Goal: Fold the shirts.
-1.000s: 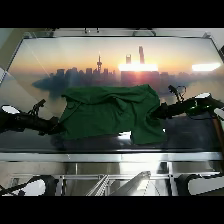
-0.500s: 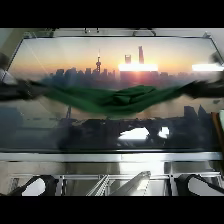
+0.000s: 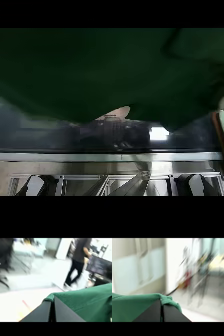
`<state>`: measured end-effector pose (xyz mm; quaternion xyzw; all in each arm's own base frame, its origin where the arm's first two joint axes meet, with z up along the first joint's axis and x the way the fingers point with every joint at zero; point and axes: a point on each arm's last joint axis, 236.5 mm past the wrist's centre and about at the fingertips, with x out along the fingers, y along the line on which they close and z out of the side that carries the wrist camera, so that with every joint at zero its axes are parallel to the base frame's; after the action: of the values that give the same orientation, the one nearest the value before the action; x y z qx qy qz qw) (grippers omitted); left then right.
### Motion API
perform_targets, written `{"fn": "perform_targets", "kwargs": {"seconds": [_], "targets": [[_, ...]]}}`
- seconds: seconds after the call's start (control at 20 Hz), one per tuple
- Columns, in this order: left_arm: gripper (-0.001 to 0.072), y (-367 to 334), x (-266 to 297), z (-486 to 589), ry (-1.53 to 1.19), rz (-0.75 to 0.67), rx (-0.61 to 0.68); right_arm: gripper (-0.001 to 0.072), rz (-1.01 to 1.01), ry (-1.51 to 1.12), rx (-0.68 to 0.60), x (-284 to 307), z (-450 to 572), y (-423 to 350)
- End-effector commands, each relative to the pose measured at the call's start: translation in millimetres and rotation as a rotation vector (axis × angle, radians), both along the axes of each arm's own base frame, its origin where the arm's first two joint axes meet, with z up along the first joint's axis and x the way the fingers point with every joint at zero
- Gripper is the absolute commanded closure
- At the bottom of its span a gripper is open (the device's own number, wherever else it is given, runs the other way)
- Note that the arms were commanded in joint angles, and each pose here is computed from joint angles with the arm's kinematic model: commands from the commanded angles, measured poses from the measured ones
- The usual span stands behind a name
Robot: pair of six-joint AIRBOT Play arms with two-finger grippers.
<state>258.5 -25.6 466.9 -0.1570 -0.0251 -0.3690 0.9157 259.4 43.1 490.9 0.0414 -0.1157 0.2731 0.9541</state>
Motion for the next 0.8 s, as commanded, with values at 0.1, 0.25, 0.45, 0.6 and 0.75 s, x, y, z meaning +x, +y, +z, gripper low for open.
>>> {"fn": "perform_targets", "kwargs": {"seconds": [0.1,0.25,0.45,0.6,0.75], "targets": [[0.0685,-4.2,12.9,-12.4,0.157,-0.077,0.084,0.0692,-0.116,-0.058,-0.048,3.8,20.1,-14.3],[0.0686,-21.8,64.1,-83.7,0.42,-0.174,0.163,0.0692,0.012,0.115,-0.024,52.6,-31.4,-17.5],[0.0685,-47.2,143.6,-203.6,0.724,-0.226,0.283,0.0692,0.129,0.483,-0.012,156.9,-165.5,-5.0],[0.0685,-47.7,198.8,-309.3,0.93,-0.218,0.328,0.0692,0.145,0.709,0.049,233.5,-279.7,-0.2],[0.0686,-36.2,244.6,-401.0,1.077,-0.212,0.251,0.0693,0.161,0.853,0.267,286.6,-365.4,-5.4]]}}
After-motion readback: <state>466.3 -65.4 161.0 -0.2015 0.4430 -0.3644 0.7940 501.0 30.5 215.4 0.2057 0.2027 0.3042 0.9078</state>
